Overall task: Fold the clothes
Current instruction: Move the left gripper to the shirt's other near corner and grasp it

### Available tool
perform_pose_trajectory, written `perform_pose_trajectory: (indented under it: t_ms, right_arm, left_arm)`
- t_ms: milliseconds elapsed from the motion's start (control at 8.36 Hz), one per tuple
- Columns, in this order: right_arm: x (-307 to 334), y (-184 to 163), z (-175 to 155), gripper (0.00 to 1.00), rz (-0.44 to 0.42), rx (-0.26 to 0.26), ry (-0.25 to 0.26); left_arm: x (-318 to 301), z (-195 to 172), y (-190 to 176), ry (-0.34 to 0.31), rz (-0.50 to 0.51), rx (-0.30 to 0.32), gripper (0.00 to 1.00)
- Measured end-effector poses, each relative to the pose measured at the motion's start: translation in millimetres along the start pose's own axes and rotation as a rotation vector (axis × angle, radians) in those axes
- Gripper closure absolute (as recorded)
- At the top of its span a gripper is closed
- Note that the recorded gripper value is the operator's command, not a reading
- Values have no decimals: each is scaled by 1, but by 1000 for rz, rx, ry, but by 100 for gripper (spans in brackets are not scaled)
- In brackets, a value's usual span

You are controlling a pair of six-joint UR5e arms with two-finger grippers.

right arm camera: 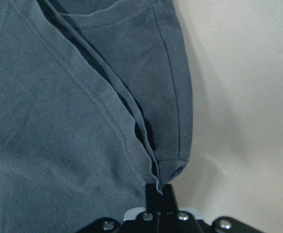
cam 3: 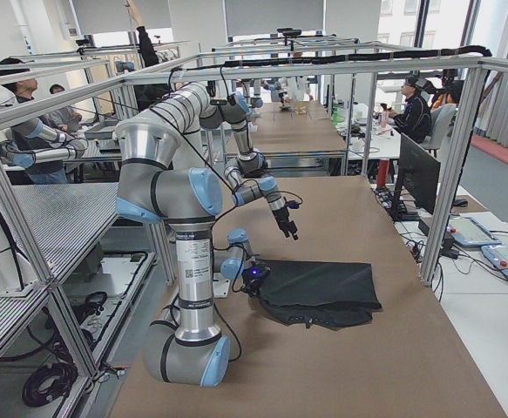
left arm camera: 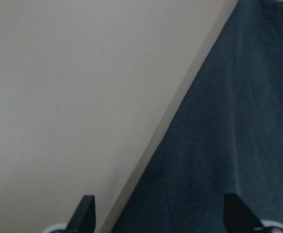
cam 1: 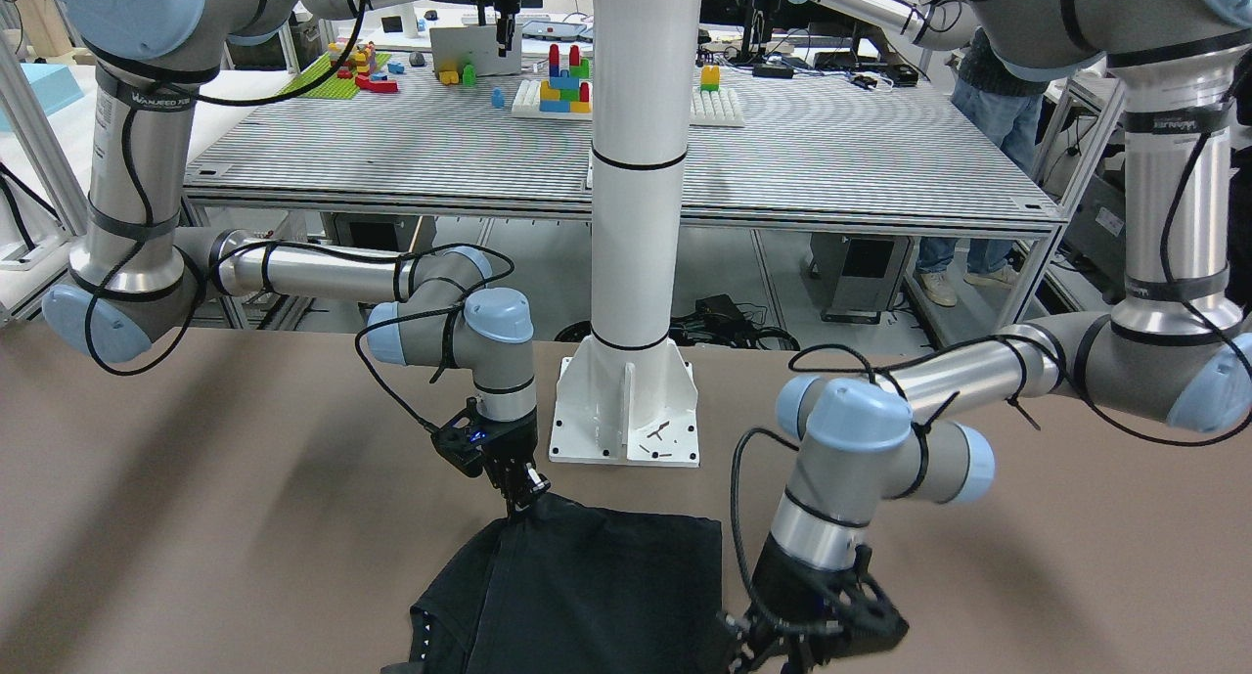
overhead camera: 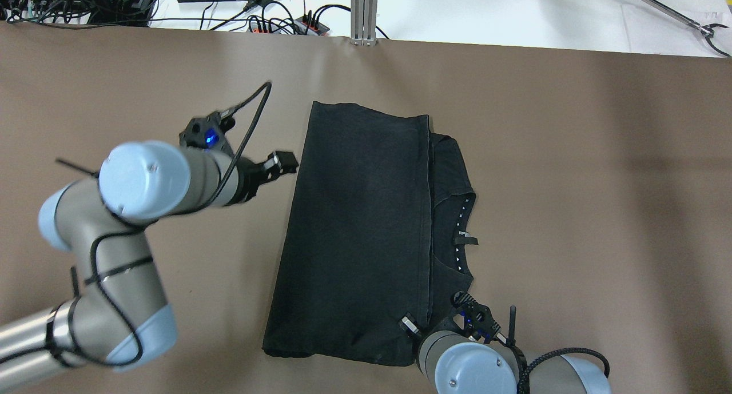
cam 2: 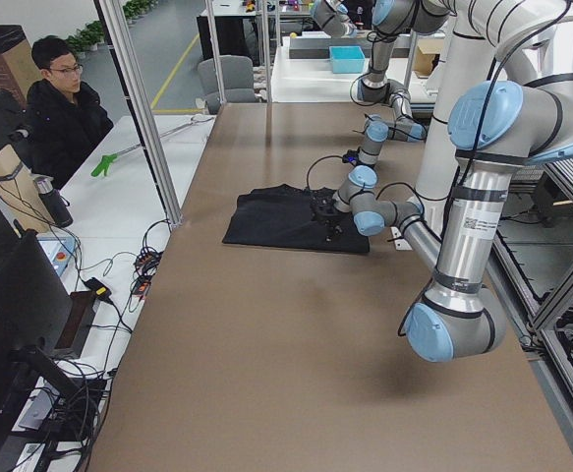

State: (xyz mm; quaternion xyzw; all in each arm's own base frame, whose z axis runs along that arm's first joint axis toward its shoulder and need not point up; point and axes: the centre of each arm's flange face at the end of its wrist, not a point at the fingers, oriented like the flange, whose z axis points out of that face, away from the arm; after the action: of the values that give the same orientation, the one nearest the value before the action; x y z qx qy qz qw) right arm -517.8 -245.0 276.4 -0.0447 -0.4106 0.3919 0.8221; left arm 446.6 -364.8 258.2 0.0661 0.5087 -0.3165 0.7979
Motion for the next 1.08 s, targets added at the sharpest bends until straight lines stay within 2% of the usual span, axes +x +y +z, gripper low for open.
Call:
perform_pose_trajectory:
  t_ms: [239,598,837,1077]
  right_arm:
    - [2,-1,1,100,-1,4,2]
    - [3,-3,2,100,-1,8,3]
    - [4,-3,2,100,0,9,4]
    - [4,-3,1,100,0,8,3]
  left_arm:
    - [-39,11,66,-42,-79,-21,25]
    - [-69,14,154,-48,-97,-43,30]
    - [-76,14,171,-51,-92,-49,36]
    - [-74,15,175,-48,-94,-49,37]
